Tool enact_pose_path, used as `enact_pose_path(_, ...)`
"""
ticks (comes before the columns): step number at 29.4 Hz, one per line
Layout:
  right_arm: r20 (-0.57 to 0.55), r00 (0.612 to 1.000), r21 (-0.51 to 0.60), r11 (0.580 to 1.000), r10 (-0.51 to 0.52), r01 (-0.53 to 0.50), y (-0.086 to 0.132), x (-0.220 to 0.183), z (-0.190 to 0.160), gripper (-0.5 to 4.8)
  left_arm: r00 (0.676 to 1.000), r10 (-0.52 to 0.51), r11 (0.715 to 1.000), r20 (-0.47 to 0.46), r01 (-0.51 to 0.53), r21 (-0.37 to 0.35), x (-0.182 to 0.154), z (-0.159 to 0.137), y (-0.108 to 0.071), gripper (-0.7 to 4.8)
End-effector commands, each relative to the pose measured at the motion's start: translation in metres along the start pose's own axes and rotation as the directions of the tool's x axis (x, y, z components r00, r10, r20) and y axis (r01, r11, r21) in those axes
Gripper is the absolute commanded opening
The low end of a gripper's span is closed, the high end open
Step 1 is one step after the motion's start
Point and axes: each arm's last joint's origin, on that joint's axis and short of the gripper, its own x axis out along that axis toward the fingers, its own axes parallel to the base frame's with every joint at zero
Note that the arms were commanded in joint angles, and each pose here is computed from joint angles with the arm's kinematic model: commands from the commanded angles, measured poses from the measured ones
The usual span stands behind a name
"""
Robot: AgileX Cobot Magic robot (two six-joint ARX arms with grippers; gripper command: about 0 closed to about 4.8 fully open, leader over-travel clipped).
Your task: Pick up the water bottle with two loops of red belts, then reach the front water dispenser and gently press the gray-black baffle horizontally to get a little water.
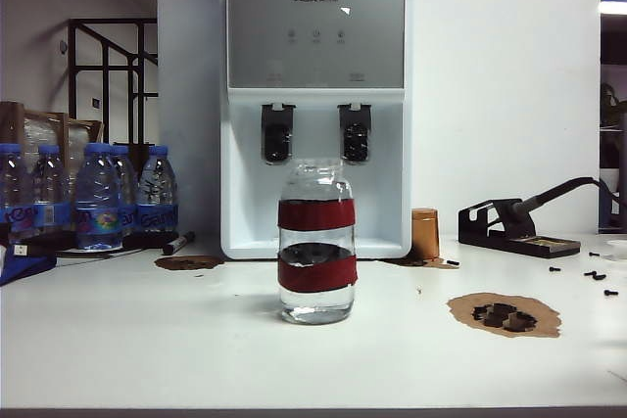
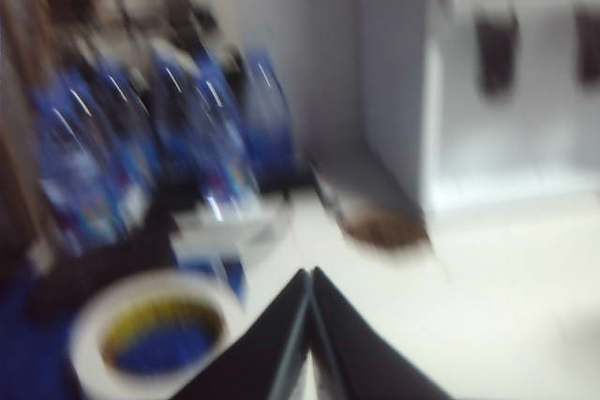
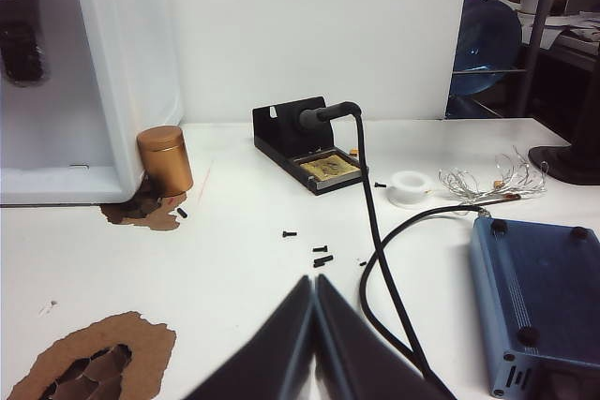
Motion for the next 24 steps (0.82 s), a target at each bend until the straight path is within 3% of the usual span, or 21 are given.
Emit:
enact_pose_path(1, 0.010, 1.000, 0.012, 1.000, 0.003, -0.003, 0.000, 0.000, 0.000, -0.04, 0.970, 0.034, 0.999, 0.239, -0.029, -0.025, -0.006, 0.035, 0.002, 1.31)
enact_pose_path(3, 0.015, 0.998, 0.082, 0.995, 0.055, -0.056, 0.002, 0.000, 0.001, -0.04, 0.937, 0.009, 0.995, 0.349, 0.025, -0.094, -0.018, 0.074, 0.002, 1.32)
enact_pose_path(6, 0.013, 0.991, 0.103, 0.986, 0.132, -0.133, 0.004, 0.000, 0.001, -0.04, 0.892, -0.056, 0.982, 0.449, 0.130, -0.134, -0.027, 0.114, 0.001, 1.35)
enact_pose_path(9, 0.051, 0.968, 0.127, 0.960, 0.246, -0.250, 0.007, -0.001, 0.004, -0.03, 0.850, -0.141, 0.966, 0.508, 0.230, -0.117, -0.023, 0.148, 0.001, 2.33)
enact_pose_path(12, 0.119, 0.929, 0.132, 0.922, 0.350, -0.364, 0.010, -0.003, 0.013, 0.05, 0.829, -0.188, 0.956, 0.527, 0.278, -0.096, -0.005, 0.170, 0.001, 3.13)
enact_pose_path(16, 0.263, 0.879, 0.159, 0.880, 0.399, -0.447, 0.009, -0.013, 0.044, 0.04, 0.839, -0.243, 0.924, 0.486, 0.352, -0.146, 0.037, 0.176, 0.002, 3.52)
enact_pose_path(19, 0.328, 0.859, 0.147, 0.877, 0.393, -0.457, 0.005, -0.026, 0.076, 0.04, 0.835, -0.336, 0.879, 0.436, 0.444, -0.173, 0.070, 0.166, -0.001, 3.55)
enact_pose_path(23, 0.267, 0.849, 0.095, 0.864, 0.457, -0.495, 0.004, -0.038, 0.115, 0.04, 0.803, -0.502, 0.791, 0.321, 0.576, -0.205, 0.114, 0.136, -0.021, 4.79)
enact_pose_path(24, 0.231, 0.848, 0.090, 0.857, 0.478, -0.508, 0.005, -0.038, 0.122, 0.04, 0.800, -0.528, 0.774, 0.285, 0.592, -0.225, 0.122, 0.128, -0.027, 4.79)
